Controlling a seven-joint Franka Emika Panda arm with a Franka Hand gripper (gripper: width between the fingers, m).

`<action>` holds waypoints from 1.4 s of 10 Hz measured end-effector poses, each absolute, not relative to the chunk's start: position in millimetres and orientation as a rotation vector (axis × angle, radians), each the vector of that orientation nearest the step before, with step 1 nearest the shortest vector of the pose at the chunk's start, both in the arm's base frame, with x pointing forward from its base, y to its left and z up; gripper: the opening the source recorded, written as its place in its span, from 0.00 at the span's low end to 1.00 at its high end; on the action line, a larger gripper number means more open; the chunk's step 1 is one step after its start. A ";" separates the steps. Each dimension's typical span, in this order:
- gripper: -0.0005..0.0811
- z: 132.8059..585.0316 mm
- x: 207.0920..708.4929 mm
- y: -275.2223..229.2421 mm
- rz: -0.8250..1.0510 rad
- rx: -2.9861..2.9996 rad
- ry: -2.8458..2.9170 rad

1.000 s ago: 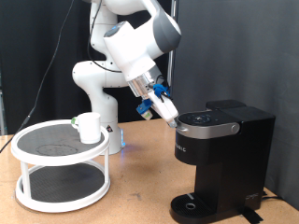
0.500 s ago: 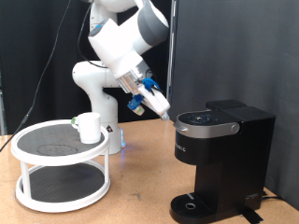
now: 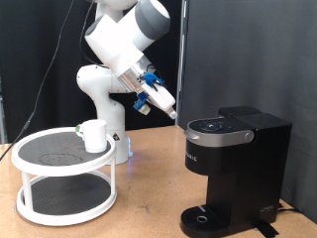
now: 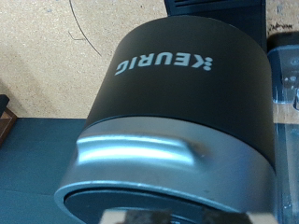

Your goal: Make a cup of coffee with the keurig machine

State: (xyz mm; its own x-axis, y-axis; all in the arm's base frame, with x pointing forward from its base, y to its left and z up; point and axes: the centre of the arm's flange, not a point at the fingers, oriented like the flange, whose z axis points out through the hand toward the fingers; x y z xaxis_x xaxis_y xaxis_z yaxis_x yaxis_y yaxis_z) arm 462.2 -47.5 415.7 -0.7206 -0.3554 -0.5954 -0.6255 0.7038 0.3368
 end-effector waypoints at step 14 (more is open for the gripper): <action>0.01 413.2 349.9 -106.9 1.028 -0.335 2.457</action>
